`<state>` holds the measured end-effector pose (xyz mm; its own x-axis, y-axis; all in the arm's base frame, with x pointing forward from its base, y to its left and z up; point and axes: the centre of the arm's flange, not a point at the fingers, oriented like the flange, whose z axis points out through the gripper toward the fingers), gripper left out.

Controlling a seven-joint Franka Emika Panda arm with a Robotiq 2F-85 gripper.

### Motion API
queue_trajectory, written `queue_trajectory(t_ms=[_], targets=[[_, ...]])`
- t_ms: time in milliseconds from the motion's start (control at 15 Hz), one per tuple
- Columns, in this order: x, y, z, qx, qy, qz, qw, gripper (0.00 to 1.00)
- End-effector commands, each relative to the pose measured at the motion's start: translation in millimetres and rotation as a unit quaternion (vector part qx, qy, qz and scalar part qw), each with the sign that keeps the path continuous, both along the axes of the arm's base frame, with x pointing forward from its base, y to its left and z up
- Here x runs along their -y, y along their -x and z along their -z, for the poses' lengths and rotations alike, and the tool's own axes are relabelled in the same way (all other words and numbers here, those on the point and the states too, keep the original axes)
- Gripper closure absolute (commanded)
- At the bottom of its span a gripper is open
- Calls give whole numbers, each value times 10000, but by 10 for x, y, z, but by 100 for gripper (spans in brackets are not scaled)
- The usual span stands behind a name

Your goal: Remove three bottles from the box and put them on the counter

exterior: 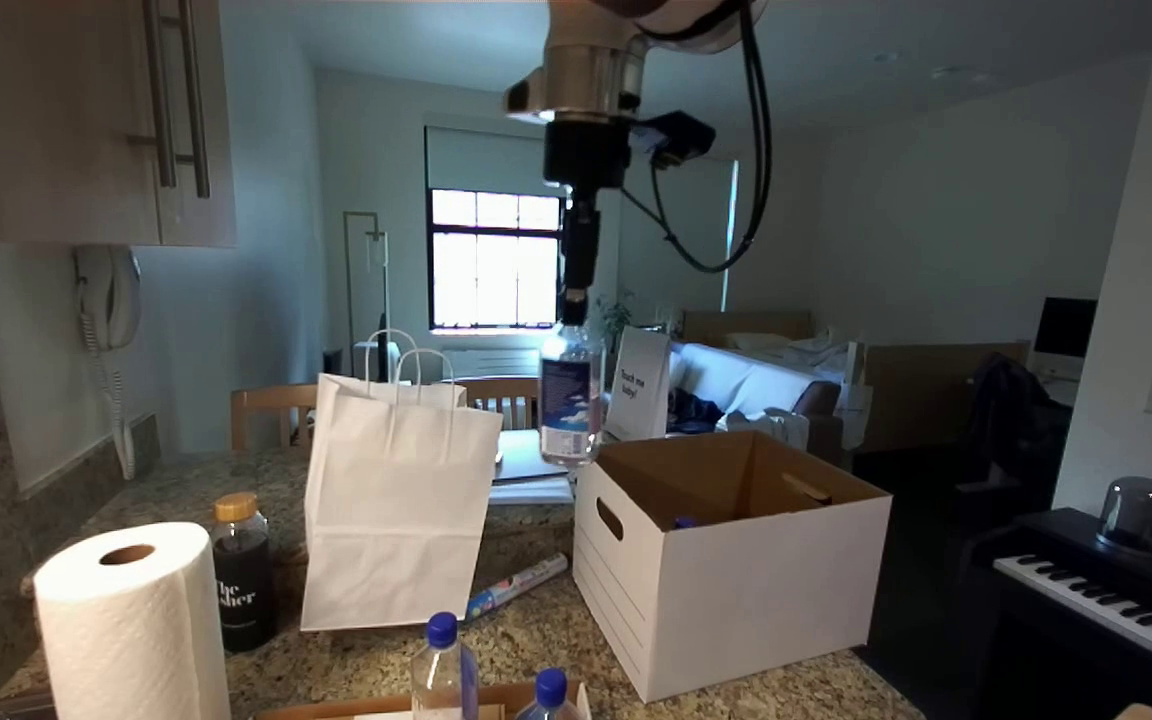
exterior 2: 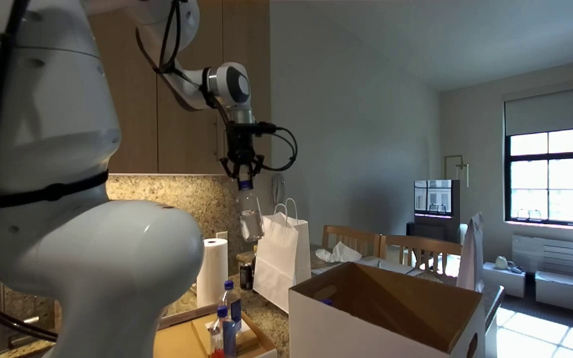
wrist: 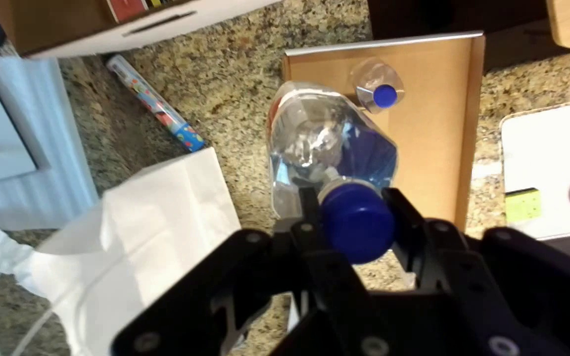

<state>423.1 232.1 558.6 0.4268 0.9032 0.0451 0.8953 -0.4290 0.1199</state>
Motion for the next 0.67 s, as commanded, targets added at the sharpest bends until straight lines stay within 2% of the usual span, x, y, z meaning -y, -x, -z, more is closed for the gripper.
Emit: queue_trajectory(t_ms=[0,200,267,400,467,600], targets=[[-996,66,132,-168,210,-978,9948,89],[-1729,360,433,-355,449,-1837,9813,89],[-1877,406,570,-482,518,-2108,9750,89],[-2057,566,821,-448,413,-2360,9699,89],[-2116,584,970,-231,290,-2311,9722,89],[-2193,453,1193,-172,43,-2213,9750,89]])
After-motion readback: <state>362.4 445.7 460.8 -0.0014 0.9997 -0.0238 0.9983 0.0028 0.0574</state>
